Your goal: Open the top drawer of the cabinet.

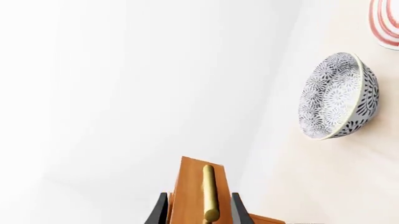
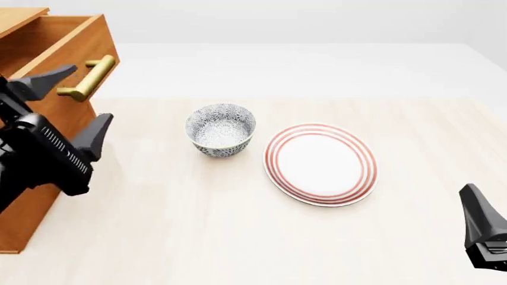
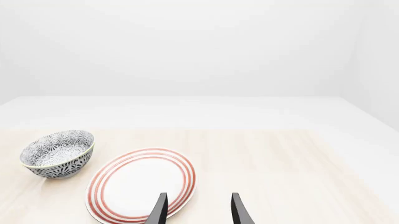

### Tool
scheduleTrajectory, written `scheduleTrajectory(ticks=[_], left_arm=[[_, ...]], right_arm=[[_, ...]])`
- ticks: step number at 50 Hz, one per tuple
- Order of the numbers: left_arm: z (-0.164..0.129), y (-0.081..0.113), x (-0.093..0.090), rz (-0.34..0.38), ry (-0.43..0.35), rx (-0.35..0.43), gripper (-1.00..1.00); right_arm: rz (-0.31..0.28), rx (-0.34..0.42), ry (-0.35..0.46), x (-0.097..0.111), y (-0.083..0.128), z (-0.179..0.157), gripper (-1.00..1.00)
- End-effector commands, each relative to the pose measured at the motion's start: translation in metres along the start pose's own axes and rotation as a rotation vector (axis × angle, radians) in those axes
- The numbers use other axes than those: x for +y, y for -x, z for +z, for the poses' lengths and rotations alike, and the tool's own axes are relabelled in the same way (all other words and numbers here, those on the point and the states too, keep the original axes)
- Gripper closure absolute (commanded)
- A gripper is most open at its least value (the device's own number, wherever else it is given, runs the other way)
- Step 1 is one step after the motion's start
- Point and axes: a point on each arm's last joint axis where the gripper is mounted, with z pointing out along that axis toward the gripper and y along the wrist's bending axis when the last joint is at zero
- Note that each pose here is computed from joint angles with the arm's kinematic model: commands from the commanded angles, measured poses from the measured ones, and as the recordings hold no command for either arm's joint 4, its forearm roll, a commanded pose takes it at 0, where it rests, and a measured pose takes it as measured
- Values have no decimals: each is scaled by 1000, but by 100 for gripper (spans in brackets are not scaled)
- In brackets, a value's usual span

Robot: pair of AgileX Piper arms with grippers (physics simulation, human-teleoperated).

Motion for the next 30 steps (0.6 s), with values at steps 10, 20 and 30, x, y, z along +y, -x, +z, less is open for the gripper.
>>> scheduleTrajectory(ticks=[10, 20, 30], left_arm=[[-24, -6, 34, -291, 8, 101, -100], [-27, -7, 42, -407, 21, 130, -100], [-25, 1, 71, -587, 18, 130, -100]], right_arm=[[0, 0, 0, 0, 0, 0, -100], [0, 0, 0, 0, 0, 0, -100], [0, 0, 0, 0, 0, 0, -100]])
